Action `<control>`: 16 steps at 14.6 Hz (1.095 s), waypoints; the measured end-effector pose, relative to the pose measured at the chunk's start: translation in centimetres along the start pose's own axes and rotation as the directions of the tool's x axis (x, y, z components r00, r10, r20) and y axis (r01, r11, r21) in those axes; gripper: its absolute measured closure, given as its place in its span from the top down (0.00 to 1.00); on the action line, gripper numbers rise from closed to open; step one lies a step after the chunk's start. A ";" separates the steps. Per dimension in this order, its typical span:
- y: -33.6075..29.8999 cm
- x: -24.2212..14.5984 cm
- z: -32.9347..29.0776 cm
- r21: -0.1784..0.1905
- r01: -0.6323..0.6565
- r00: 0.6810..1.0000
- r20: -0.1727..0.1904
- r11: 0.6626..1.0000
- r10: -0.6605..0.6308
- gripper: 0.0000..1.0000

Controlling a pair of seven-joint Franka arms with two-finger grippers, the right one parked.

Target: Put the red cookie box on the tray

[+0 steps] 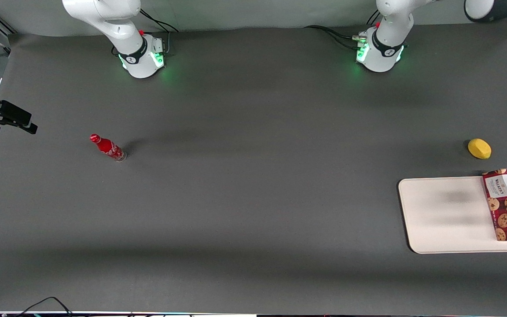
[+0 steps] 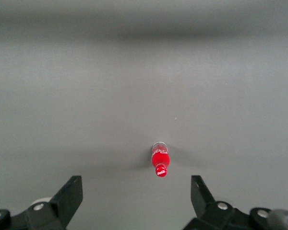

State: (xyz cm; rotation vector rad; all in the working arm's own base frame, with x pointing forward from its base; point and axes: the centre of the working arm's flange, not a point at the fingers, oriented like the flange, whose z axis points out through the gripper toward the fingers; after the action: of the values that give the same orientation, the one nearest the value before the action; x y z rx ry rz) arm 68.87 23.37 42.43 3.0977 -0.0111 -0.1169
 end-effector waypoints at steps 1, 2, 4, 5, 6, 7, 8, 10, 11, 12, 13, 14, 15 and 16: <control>2.2 -0.5 -2.3 0.006 -0.006 1.000 0.002 1.000 0.006 1.00; 4.6 -1.3 -4.6 0.010 -0.016 1.000 0.008 1.000 0.016 1.00; 8.9 -3.3 -8.2 0.012 -0.010 0.999 0.046 1.000 0.010 1.00; 10.9 -4.3 -9.6 0.013 0.003 0.998 0.065 1.000 -0.004 1.00; 12.8 -5.1 -10.7 0.017 0.013 0.997 0.077 1.000 -0.014 1.00; 14.7 -5.8 -11.6 0.022 0.024 0.996 0.084 0.999 -0.025 1.00; 16.4 -6.4 -12.2 0.027 0.024 0.996 0.088 0.999 -0.027 1.00; 19.0 -7.8 -13.1 0.035 0.012 0.996 0.089 0.999 -0.015 1.00; 19.9 -8.7 -13.6 0.038 0.002 0.996 0.088 0.999 -0.006 1.00; 20.7 -9.8 -14.3 0.041 -0.007 0.996 0.084 0.999 0.003 1.00; 21.4 -10.9 -15.0 0.044 -0.016 0.997 0.079 0.999 0.013 1.00; 22.2 -11.8 -15.6 0.047 -0.021 0.997 0.074 0.999 0.017 1.00; 23.2 -12.6 -15.9 0.051 -0.019 0.997 0.071 0.999 0.015 1.00; 24.5 -13.3 -16.0 0.055 -0.021 0.997 0.072 0.998 0.017 1.00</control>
State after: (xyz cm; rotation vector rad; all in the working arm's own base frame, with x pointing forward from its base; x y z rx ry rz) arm 56.65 -0.28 60.44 3.1463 -0.0465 -0.2303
